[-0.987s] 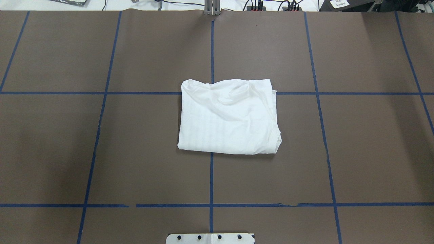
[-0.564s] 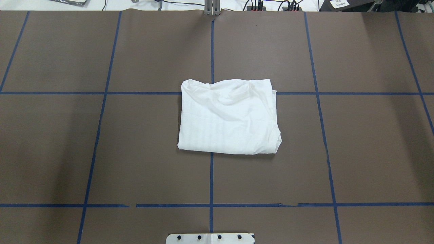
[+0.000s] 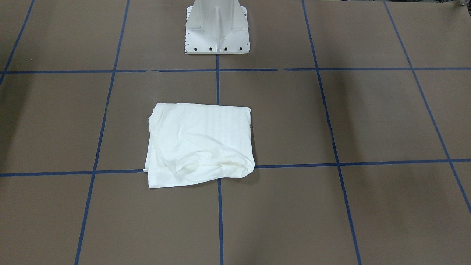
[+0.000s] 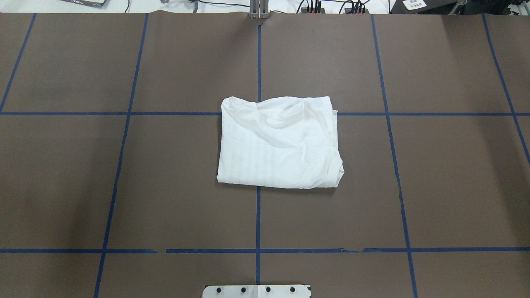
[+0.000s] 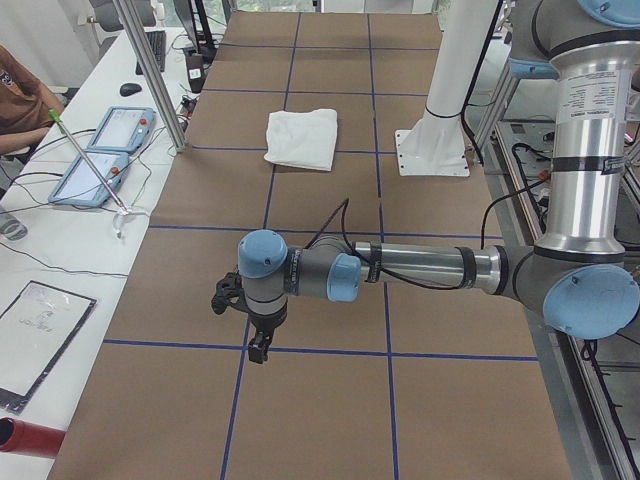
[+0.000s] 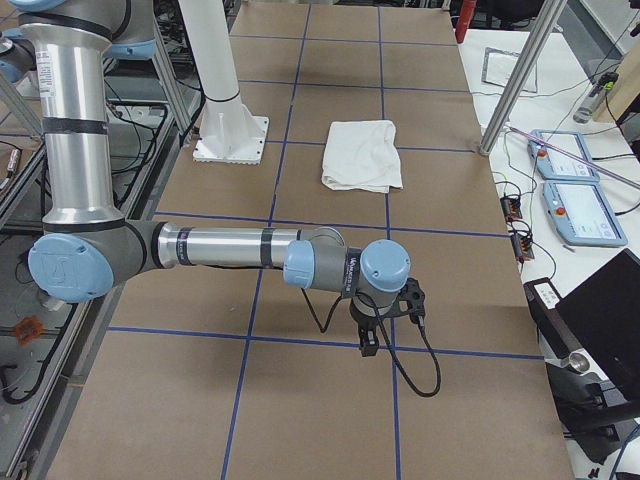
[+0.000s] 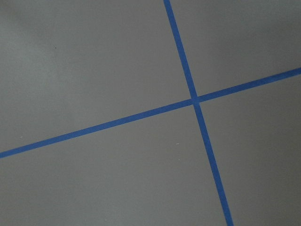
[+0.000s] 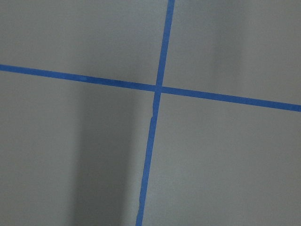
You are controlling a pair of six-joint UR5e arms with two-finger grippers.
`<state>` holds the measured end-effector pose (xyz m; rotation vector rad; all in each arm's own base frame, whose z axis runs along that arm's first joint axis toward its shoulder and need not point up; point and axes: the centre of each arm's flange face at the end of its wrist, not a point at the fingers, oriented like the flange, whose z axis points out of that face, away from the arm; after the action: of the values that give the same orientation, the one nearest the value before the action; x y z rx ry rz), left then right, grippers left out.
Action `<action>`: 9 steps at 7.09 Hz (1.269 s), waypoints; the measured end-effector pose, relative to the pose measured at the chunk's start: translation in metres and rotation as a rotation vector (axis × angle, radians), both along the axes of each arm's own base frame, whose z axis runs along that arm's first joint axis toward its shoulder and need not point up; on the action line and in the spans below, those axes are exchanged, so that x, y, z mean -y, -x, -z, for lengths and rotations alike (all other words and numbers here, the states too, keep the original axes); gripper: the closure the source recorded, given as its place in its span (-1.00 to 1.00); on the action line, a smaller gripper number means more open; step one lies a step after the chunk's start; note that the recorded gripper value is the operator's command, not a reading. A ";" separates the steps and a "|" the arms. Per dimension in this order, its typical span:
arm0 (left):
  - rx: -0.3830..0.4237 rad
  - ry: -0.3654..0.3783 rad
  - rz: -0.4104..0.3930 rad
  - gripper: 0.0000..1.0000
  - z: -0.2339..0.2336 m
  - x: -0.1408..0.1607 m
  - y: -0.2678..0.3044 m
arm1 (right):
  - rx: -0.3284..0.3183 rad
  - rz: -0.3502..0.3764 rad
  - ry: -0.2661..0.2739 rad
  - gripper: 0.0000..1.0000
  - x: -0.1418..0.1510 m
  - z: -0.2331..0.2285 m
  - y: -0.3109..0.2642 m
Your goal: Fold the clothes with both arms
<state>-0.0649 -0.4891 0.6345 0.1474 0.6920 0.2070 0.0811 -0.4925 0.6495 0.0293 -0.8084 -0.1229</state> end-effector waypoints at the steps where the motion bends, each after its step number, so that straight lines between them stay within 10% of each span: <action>1: -0.005 0.012 -0.002 -0.99 0.001 -0.003 0.000 | -0.002 -0.012 0.010 -1.00 0.000 0.000 0.000; 9: -0.068 0.127 0.105 -0.99 -0.002 -0.013 -0.004 | -0.011 -0.019 0.017 -1.00 0.001 0.000 -0.001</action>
<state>-0.0612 -0.4757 0.6369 0.0692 0.7612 0.0569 0.0819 -0.4931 0.6496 0.0206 -0.7974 -0.0983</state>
